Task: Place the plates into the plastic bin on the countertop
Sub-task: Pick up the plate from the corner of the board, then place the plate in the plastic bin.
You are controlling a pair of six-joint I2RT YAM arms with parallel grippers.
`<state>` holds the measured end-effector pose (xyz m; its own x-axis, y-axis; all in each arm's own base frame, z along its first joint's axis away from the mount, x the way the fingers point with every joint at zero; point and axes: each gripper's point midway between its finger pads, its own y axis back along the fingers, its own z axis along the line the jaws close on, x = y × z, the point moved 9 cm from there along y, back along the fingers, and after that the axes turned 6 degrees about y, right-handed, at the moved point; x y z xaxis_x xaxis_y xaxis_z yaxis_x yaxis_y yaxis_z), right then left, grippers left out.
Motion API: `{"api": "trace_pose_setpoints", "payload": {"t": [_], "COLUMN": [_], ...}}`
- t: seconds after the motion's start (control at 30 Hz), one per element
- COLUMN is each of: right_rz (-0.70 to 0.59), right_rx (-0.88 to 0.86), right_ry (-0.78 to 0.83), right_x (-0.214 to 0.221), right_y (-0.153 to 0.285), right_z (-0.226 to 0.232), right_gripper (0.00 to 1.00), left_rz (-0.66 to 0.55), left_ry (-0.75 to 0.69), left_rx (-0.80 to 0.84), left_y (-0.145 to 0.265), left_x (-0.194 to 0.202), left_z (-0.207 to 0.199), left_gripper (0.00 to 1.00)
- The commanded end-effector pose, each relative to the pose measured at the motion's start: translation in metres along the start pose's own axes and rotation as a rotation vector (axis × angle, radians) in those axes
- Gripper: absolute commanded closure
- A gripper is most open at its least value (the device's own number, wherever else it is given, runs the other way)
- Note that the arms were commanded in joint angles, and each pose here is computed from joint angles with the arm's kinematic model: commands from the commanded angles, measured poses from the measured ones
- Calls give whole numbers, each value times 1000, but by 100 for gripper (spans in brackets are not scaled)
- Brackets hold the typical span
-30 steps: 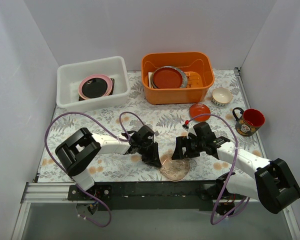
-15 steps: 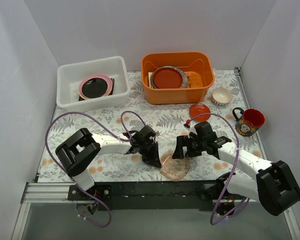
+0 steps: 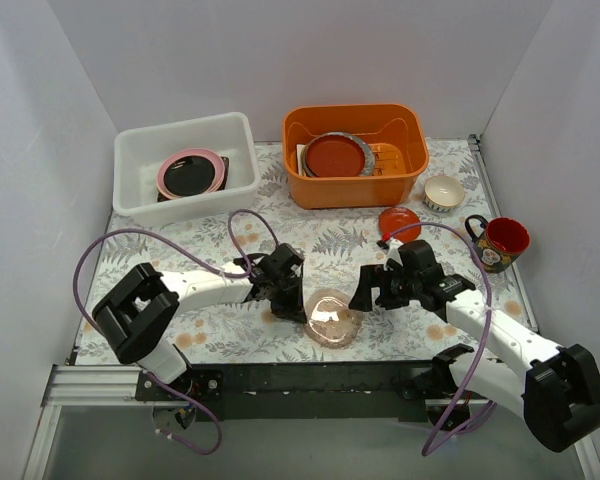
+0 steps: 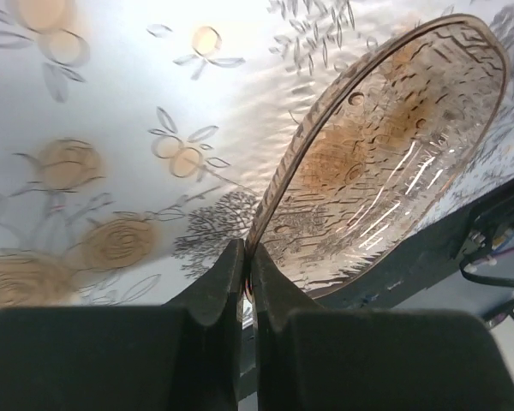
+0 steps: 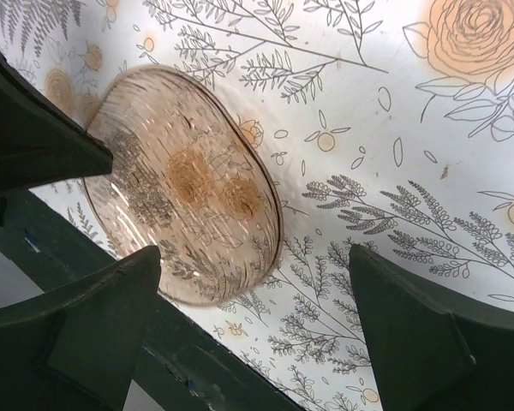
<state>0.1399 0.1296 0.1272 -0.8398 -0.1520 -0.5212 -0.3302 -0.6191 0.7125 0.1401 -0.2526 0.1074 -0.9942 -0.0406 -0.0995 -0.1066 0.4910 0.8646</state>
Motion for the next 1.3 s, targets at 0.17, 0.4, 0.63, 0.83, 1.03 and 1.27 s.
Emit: {"api": "trace_pose_setpoints", "payload": {"t": [0.17, 0.4, 0.63, 0.83, 1.03, 1.27], "right_rz": [-73, -68, -40, -34, -31, -28], "right_rx": [-15, -35, -46, -43, -41, -34], "right_ry": [10, 5, -8, -11, -13, -18], "right_x": [-17, -14, -7, -3, -1, 1], "right_y": [14, 12, 6, 4, 4, 4], "right_z": [6, 6, 3, 1, 0, -2], "right_gripper": [2, 2, 2, 2, 2, 2], "left_rz": [-196, -322, -403, -460, -527, -571], "left_ry": [-11, 11, 34, 55, 65, 115], "left_rx": [-6, 45, 106, 162, 197, 237], "left_y": [46, 92, 124, 147, 176, 201], "left_x": [-44, -90, -129, -165, -205, -249], "left_z": [-2, -5, -9, -9, -8, 17], "left_gripper": [100, 100, 100, 100, 100, 100]}}
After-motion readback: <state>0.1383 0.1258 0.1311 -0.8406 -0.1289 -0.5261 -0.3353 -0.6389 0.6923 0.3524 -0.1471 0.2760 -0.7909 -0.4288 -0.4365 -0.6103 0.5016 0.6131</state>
